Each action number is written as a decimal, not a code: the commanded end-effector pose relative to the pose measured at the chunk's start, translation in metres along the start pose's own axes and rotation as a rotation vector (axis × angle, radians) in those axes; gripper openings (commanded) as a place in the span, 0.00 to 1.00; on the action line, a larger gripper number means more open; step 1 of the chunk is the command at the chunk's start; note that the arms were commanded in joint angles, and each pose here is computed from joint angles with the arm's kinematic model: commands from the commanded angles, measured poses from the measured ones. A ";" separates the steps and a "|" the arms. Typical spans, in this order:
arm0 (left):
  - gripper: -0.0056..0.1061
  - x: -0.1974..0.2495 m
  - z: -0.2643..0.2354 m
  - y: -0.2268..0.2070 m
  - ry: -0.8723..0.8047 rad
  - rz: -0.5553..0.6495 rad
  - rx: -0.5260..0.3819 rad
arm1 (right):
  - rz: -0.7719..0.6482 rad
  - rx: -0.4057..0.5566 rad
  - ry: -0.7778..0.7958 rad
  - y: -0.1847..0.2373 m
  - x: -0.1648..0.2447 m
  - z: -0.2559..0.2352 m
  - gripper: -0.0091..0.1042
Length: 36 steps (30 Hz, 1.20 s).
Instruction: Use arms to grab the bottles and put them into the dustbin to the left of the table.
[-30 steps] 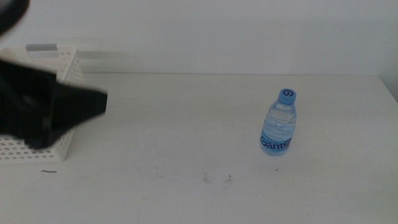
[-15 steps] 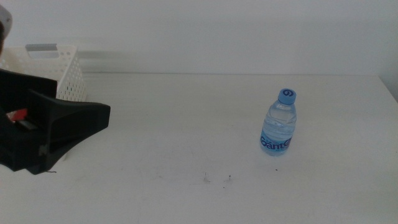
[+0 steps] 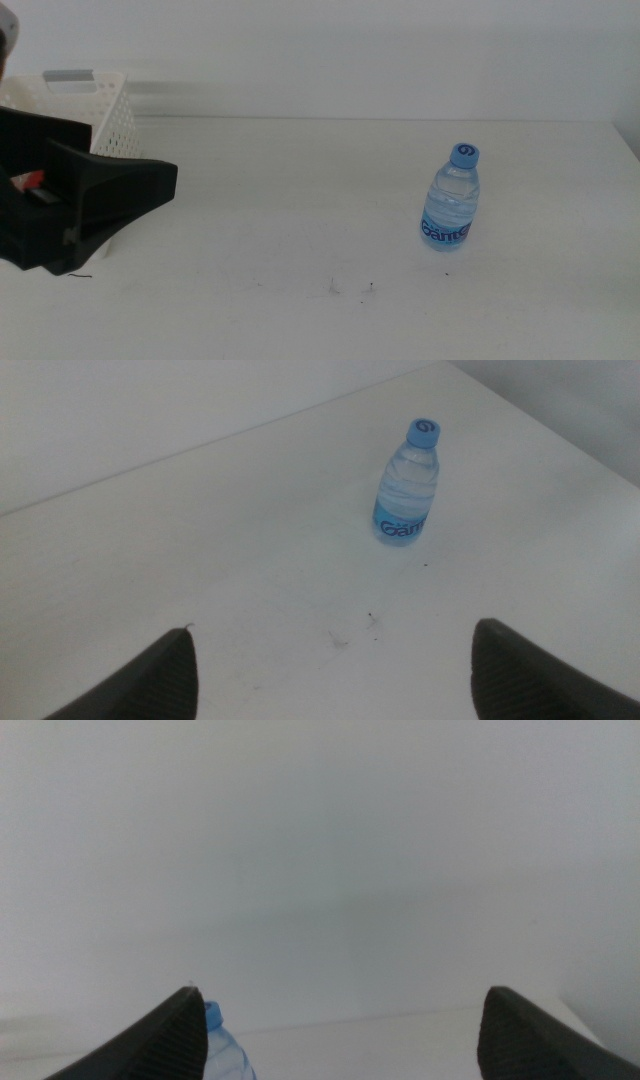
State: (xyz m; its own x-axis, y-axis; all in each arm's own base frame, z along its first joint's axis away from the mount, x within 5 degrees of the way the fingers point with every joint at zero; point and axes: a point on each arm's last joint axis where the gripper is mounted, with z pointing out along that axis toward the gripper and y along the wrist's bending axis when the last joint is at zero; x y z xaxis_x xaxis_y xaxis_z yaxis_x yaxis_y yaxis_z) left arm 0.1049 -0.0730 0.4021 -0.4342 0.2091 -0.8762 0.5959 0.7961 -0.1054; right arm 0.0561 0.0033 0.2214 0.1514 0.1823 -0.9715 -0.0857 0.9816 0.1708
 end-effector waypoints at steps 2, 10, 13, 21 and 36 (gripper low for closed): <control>0.89 -0.001 -0.001 0.000 -0.015 -0.002 0.001 | -0.014 0.019 0.081 -0.001 0.006 0.010 0.85; 0.89 -0.001 -0.001 0.000 -0.015 0.001 0.001 | -0.180 -0.131 0.234 0.008 0.031 0.058 0.85; 0.89 -0.001 -0.001 0.000 -0.015 0.001 0.001 | -0.188 -0.199 0.273 0.011 0.047 0.074 0.85; 0.89 -0.001 -0.001 0.000 -0.015 -0.002 0.001 | -0.047 -0.220 0.319 0.009 0.083 0.099 0.85; 0.89 -0.001 -0.001 0.000 -0.015 0.001 0.001 | -0.045 -0.316 0.313 0.048 0.113 0.179 0.85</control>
State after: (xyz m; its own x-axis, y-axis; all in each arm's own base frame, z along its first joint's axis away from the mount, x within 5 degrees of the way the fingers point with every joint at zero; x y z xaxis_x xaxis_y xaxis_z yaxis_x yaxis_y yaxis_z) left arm 0.1049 -0.0730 0.4021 -0.4340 0.2089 -0.8763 0.5959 0.7961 -0.1053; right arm 0.2367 0.0788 0.1523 -0.1459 0.0772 -0.9863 -0.3904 0.9116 0.1291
